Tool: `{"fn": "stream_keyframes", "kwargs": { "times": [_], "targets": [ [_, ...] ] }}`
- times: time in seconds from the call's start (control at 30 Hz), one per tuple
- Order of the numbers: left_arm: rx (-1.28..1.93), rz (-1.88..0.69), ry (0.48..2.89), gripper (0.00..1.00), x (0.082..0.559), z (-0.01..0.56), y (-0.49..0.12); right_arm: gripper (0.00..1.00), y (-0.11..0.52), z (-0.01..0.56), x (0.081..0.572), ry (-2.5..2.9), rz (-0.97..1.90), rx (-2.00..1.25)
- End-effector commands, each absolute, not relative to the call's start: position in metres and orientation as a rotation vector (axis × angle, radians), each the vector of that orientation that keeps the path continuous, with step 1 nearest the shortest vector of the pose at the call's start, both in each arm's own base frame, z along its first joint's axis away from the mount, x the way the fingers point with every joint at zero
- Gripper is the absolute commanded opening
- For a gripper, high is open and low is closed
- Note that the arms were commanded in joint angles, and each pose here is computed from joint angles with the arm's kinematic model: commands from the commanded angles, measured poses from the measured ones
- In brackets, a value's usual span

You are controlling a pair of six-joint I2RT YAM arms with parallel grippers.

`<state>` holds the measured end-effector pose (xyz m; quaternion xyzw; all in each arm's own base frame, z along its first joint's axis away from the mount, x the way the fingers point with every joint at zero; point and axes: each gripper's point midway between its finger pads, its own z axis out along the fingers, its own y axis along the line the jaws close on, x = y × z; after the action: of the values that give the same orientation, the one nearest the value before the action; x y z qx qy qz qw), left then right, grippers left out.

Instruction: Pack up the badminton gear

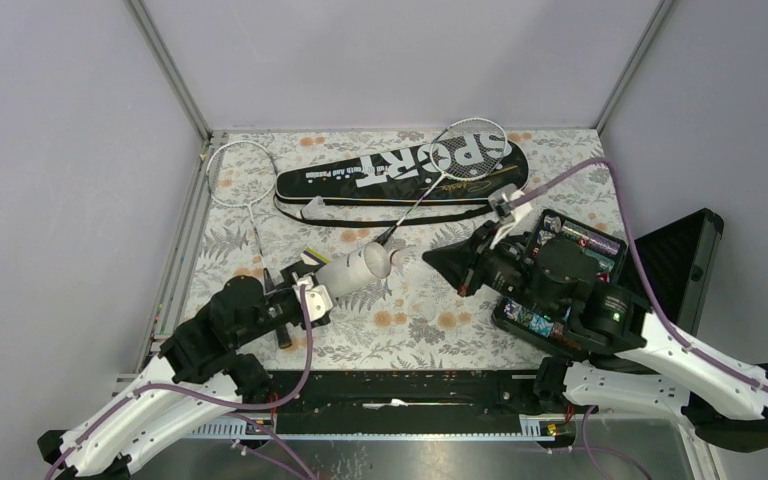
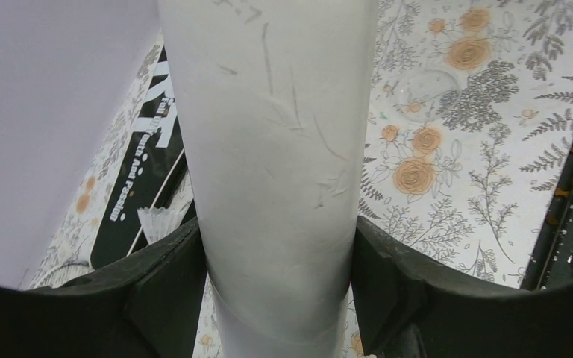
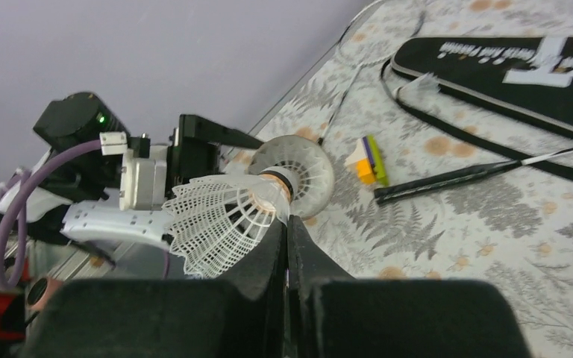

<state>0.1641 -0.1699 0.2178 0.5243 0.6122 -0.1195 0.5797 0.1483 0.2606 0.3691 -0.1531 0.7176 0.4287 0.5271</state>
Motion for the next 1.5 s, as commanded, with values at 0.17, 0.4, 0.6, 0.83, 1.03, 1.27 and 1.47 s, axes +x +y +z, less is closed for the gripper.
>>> {"fn": "stream_keyframes", "kwargs": {
  "times": [0.17,0.4,0.6,0.83,1.03,1.27,1.47],
  "targets": [
    [1.261,-0.360,1.233,0.26,0.155,0.251,-0.192,0.00,0.303,0.366,0.136,1.779,1.159,-0.478],
    [1.269,-0.371,1.228,0.25,0.156,0.252,-0.196,0.00,0.325,0.353,0.140,1.818,1.164,-0.512],
    [1.265,-0.375,1.228,0.25,0.155,0.252,-0.195,0.00,0.338,0.334,0.148,1.854,1.140,-0.516],
    [1.262,-0.379,1.232,0.25,0.154,0.251,-0.195,0.00,0.341,0.324,0.154,1.873,1.104,-0.503],
    [1.252,-0.386,1.219,0.25,0.152,0.255,-0.194,0.00,0.343,0.316,0.160,1.891,1.069,-0.492],
    [1.254,-0.386,1.222,0.25,0.153,0.255,-0.195,0.00,0.346,0.311,0.163,1.900,1.053,-0.490],
    [1.252,-0.384,1.229,0.24,0.153,0.254,-0.194,0.11,0.340,0.322,0.164,1.884,1.060,-0.455]
  ]
}}
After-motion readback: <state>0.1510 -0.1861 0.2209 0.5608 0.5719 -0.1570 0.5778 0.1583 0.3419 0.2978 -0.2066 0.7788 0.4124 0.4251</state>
